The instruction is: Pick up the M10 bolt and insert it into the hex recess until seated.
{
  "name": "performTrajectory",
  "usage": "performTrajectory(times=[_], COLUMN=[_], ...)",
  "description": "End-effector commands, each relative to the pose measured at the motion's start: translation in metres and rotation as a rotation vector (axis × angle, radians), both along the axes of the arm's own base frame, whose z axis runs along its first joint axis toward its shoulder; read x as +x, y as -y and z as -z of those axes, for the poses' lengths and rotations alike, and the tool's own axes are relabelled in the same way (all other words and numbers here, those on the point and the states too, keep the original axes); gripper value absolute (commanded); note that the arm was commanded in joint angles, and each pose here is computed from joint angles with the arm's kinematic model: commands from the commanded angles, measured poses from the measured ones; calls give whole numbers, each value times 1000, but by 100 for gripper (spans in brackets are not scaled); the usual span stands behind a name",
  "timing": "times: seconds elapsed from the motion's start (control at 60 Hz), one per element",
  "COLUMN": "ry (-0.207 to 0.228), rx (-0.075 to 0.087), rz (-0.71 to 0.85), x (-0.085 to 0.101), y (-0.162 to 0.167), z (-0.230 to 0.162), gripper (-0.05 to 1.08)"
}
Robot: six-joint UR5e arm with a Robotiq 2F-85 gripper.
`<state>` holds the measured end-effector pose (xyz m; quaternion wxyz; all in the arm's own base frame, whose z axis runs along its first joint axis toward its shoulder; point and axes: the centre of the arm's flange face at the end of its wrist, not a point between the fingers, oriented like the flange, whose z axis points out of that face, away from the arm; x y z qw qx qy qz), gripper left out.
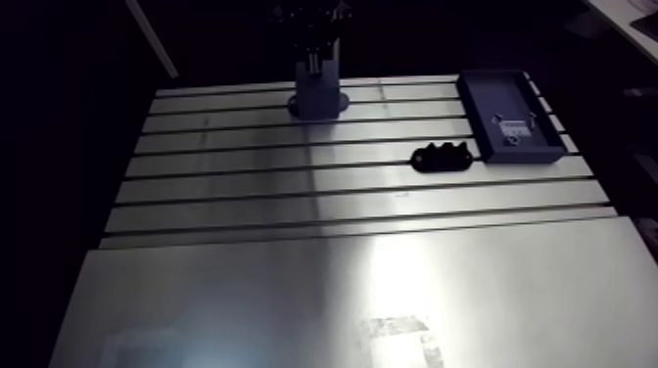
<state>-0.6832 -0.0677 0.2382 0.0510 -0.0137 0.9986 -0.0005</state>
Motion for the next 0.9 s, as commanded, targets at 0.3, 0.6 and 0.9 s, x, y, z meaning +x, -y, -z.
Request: performTrajectory(times=[0.3,0.6,0.9], ry=[-1,-4,-4], rx=[1,1,3], rz=[-6,-8,-9], x=[-2,-2,-2], y=[1,2,2], z=[3,2,2], gripper=[108,108,108])
